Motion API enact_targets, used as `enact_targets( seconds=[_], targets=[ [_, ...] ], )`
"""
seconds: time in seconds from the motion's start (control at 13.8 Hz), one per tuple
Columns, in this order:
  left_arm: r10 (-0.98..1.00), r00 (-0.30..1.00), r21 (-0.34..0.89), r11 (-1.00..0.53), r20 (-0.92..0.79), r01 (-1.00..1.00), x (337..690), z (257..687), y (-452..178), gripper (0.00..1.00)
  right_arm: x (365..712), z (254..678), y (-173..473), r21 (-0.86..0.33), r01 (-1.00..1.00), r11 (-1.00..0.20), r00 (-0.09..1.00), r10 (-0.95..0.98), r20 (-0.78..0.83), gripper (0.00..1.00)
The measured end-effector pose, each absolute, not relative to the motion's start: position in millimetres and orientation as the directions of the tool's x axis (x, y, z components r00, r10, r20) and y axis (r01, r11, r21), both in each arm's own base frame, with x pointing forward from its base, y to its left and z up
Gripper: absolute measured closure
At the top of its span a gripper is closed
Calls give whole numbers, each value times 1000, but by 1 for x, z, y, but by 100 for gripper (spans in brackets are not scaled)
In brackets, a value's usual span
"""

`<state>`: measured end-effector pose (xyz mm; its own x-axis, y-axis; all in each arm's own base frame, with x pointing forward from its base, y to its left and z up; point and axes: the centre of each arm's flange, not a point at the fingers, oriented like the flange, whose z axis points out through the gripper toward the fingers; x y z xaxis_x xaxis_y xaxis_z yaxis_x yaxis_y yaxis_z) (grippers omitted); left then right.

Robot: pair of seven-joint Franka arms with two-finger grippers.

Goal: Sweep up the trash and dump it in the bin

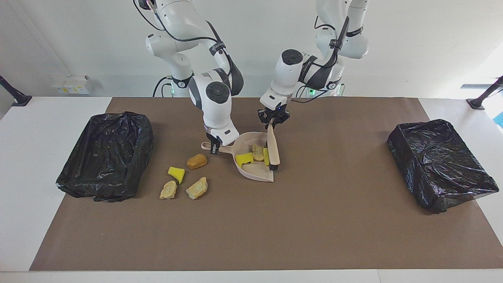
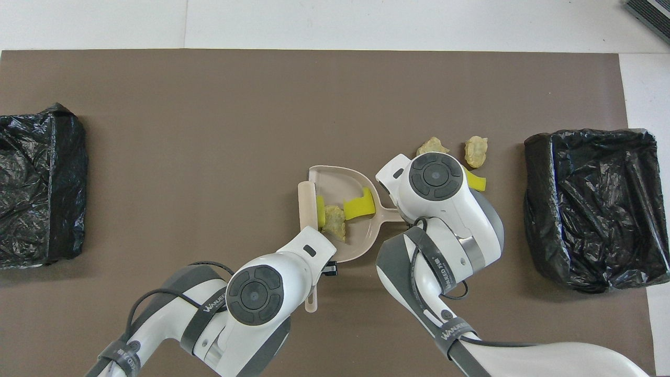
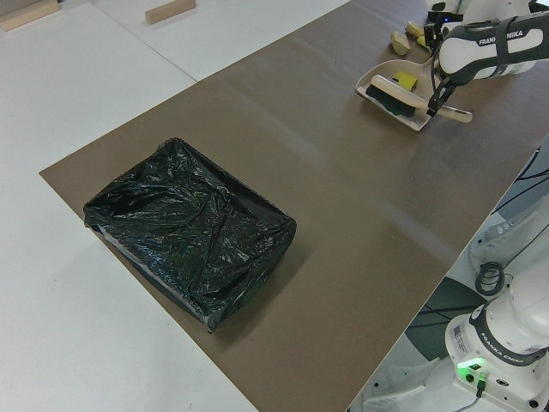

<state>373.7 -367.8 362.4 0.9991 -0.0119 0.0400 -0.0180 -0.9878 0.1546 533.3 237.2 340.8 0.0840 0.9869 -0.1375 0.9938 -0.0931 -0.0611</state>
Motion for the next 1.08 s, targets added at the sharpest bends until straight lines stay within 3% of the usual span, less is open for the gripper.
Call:
enact_targets(
  seconds=[0.43,0.8,1.08],
  targets=[
    [-108,991,186,-975,77,-120,353,385,-407,74,535,342,234,-59,993,-99,91,986,-137,68],
    [-76,995,193,-977,68,-88,384,438,-408,74,542,343,220,-56,991,-125,117,984,-135,68],
    [-52,997,186,-981,56,-62,393,436,-399,74,542,344,219,-56,990,-128,120,984,-134,68]
  ],
)
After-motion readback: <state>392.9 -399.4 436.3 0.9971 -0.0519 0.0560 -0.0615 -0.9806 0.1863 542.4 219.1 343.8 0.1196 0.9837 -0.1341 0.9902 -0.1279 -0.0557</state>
